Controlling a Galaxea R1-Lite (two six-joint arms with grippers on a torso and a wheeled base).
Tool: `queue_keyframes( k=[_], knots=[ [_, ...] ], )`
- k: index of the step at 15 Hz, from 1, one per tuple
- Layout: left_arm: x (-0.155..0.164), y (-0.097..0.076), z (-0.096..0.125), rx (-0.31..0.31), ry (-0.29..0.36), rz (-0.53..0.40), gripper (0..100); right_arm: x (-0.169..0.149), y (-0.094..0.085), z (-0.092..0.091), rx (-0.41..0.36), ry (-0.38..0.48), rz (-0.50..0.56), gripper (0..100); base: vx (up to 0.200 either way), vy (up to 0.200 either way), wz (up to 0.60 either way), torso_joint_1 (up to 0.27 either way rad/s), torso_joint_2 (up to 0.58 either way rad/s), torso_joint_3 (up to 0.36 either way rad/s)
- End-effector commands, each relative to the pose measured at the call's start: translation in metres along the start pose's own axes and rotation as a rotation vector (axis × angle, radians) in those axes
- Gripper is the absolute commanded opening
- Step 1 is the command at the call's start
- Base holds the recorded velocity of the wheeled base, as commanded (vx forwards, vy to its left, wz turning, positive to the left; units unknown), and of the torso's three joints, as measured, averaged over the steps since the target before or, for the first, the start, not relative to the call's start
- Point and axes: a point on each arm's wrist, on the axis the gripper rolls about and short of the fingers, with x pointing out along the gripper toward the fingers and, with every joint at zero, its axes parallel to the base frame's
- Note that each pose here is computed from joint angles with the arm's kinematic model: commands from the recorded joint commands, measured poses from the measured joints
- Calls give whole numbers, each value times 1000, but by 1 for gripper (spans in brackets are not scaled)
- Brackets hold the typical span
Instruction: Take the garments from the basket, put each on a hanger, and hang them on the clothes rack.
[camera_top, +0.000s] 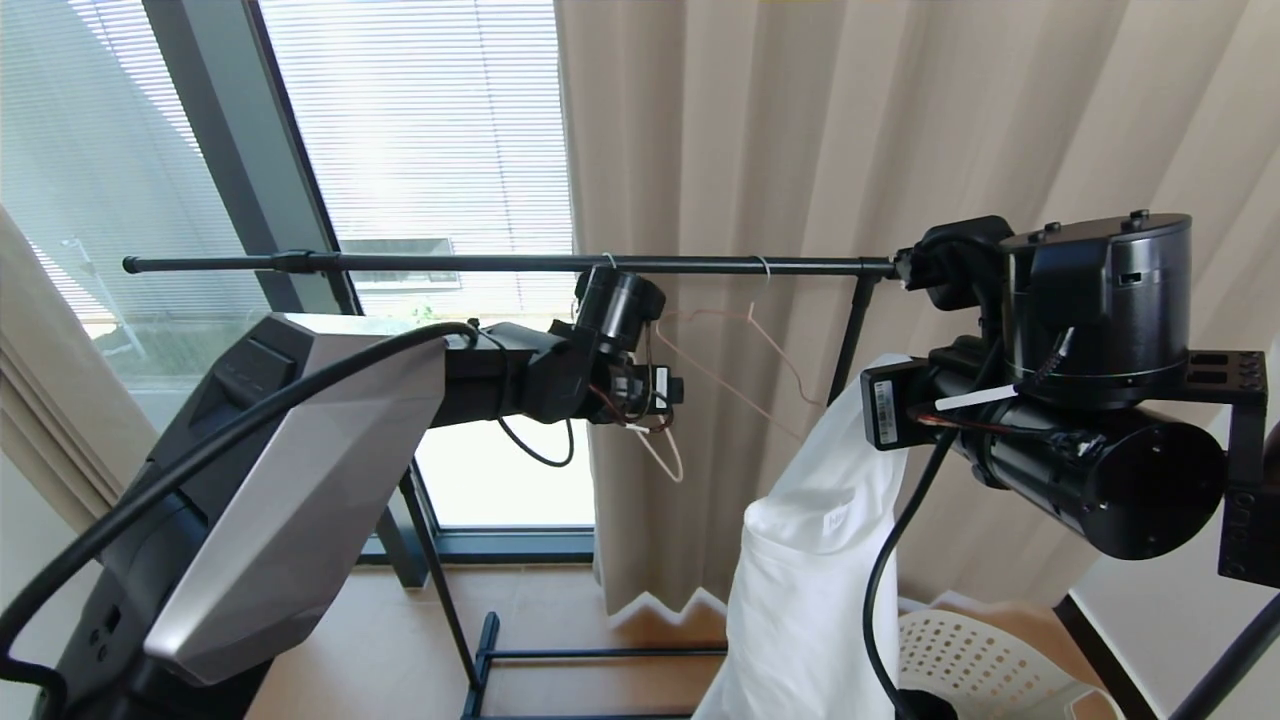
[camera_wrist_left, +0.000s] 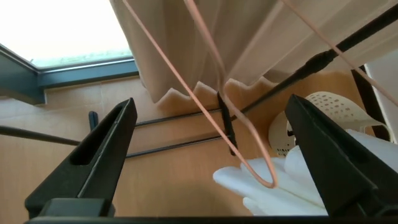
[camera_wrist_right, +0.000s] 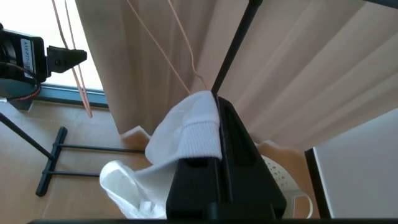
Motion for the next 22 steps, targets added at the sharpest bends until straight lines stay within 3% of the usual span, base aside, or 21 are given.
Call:
queue_keyframes(
  k=[1,7,10,14,22],
  knots=[
    [15,5,-11,1,30,21,100,3,2,-2,-5,6,0,0,0,0,0,0,0,0],
    [19,18,-10,-6,22,105,100,2,3,-3,-8,7,3,0,0,0,0,0,0,0],
    [18,30,-10,-8,51,173,100,2,3,-3,-8,7,3,0,0,0,0,0,0,0],
    [21,31,-11,-4,52,176,100,2,3,-3,-8,7,3,0,0,0,0,0,0,0],
    [43,30,-23,72,29,166,100,3,4,-4,-10,9,4,0,0,0,0,0,0,0]
  ],
)
